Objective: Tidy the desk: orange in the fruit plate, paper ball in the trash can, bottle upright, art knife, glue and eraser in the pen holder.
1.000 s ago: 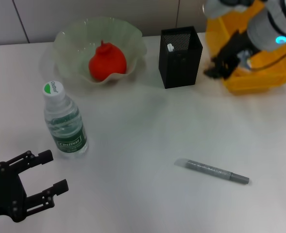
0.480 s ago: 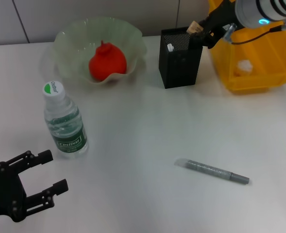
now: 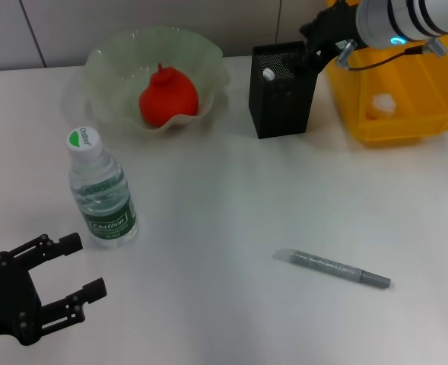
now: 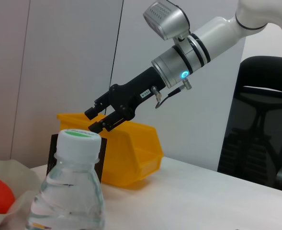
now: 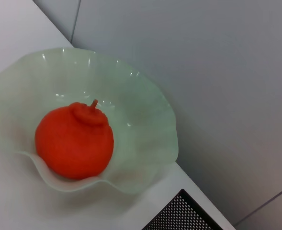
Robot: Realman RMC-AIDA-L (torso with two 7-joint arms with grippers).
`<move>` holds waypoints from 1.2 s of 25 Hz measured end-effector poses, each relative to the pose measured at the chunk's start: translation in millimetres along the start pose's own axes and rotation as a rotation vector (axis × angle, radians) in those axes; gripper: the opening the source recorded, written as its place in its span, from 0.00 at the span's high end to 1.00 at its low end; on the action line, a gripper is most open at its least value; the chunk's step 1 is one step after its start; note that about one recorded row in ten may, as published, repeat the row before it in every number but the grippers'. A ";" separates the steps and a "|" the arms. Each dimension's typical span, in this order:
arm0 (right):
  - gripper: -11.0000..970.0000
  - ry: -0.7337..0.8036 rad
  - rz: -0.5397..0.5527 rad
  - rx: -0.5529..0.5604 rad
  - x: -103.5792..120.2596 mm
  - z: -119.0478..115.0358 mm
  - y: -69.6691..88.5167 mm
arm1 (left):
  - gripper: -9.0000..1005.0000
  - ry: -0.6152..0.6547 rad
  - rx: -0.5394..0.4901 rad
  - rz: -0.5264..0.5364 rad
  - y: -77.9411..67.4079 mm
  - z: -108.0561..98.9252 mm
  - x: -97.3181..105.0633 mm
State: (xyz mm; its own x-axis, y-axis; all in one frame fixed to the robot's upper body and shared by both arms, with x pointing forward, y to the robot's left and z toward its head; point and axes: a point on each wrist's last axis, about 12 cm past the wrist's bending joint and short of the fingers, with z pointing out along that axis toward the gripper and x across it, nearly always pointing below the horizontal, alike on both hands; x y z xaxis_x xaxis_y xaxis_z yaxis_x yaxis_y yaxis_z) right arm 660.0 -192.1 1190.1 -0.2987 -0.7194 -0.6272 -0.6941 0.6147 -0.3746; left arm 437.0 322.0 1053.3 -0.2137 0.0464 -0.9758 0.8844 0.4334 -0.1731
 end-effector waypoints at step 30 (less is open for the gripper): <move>0.29 0.432 0.043 -0.453 2.0 -47.0 59.7 | 0.23 0.054 0.054 0.030 2.5 0.6 -1.3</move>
State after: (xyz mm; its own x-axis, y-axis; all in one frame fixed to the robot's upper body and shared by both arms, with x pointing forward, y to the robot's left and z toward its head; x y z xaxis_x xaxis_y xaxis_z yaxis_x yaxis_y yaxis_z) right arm 587.2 -172.0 1198.5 -0.5044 -0.8210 -0.2674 -0.8561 0.5159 0.0306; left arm 439.7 322.5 1054.0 -0.2080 0.1080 -0.9722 0.9114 0.3822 -0.1525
